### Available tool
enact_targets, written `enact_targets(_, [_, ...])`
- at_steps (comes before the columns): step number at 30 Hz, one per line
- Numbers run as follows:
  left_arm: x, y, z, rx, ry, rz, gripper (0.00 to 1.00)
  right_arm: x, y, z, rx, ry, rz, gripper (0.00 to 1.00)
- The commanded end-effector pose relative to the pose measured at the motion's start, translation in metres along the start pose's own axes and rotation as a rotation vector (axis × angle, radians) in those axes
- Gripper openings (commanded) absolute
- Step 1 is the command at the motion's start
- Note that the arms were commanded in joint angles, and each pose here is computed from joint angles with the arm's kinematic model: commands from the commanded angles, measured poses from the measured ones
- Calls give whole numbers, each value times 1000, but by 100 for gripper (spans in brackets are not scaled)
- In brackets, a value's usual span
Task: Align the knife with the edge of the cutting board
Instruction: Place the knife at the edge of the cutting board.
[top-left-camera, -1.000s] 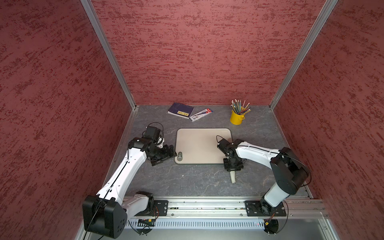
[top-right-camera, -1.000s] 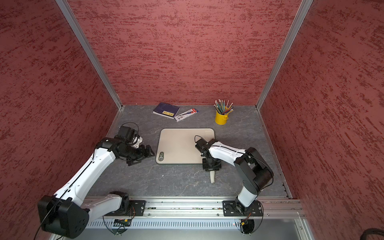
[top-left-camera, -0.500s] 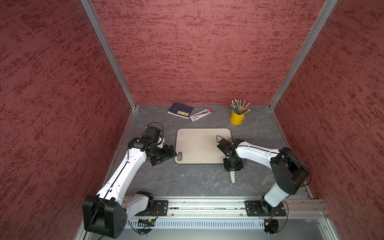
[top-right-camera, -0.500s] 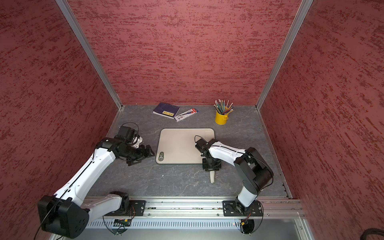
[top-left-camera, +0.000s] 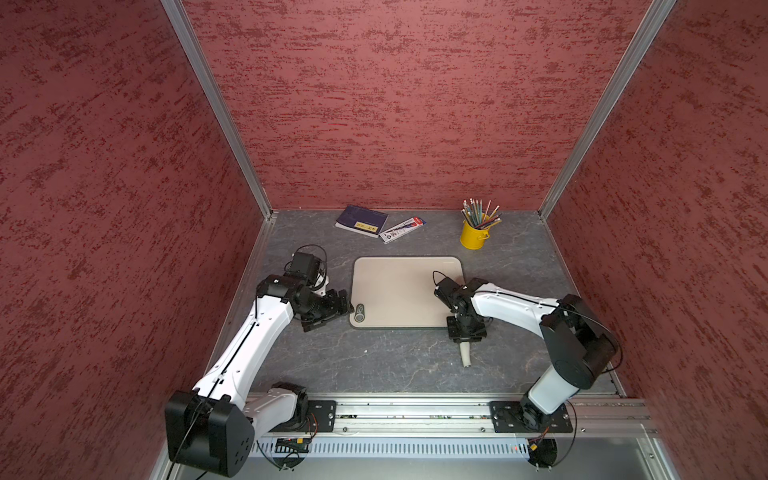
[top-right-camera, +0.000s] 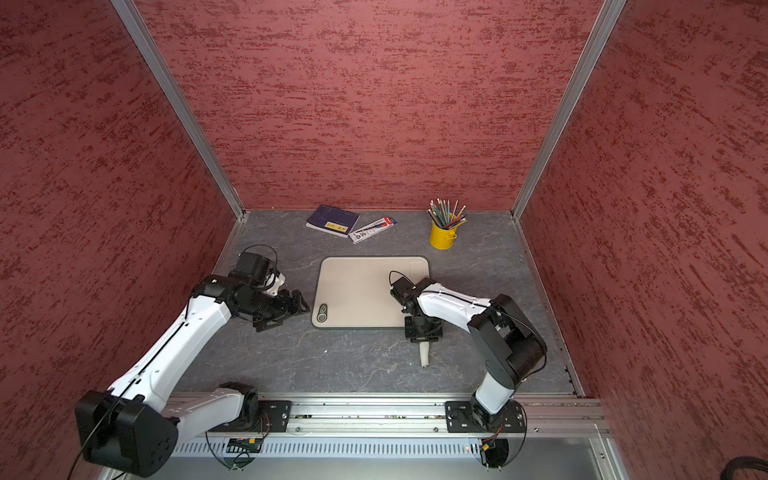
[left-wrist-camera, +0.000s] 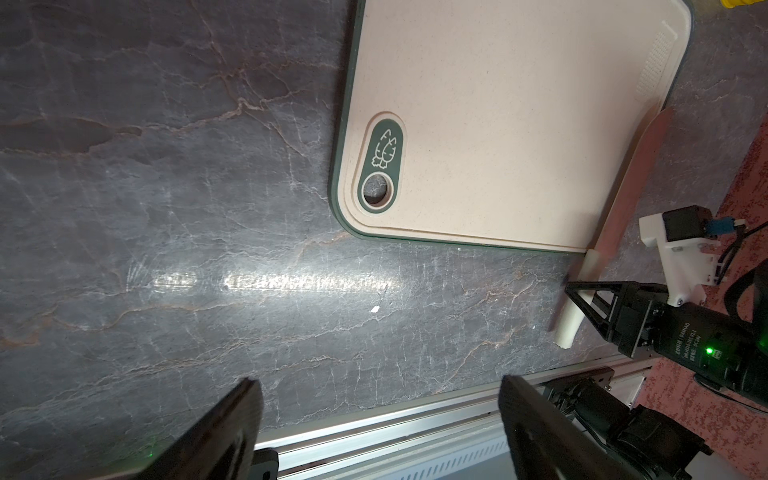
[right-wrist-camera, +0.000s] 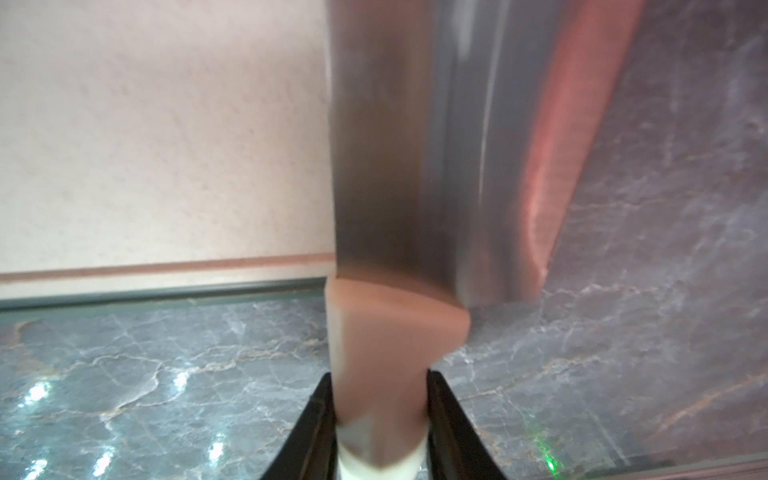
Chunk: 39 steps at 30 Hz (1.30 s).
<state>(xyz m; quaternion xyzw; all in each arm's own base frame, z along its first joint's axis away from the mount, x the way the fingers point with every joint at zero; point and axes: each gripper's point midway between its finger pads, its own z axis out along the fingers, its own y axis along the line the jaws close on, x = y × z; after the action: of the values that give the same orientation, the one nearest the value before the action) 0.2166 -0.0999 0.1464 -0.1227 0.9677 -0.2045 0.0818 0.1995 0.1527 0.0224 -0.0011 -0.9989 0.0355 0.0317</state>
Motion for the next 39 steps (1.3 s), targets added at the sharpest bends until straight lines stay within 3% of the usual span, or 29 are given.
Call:
enact_targets(1, [1,0,0,2,-2,17,93,-4,8,-2,-26,4,11,26])
enact_targets(8, [1,-1,0,3,-5,17,93,0,5,1,-19,13,8,27])
enact_targets(11, [1,-1,0,3,-6,17,93,0,4,1,-17,13,7,32])
enact_targets(39, [1,0,0,0,-4,15,93,-3,2,0,-2,5,15,34])
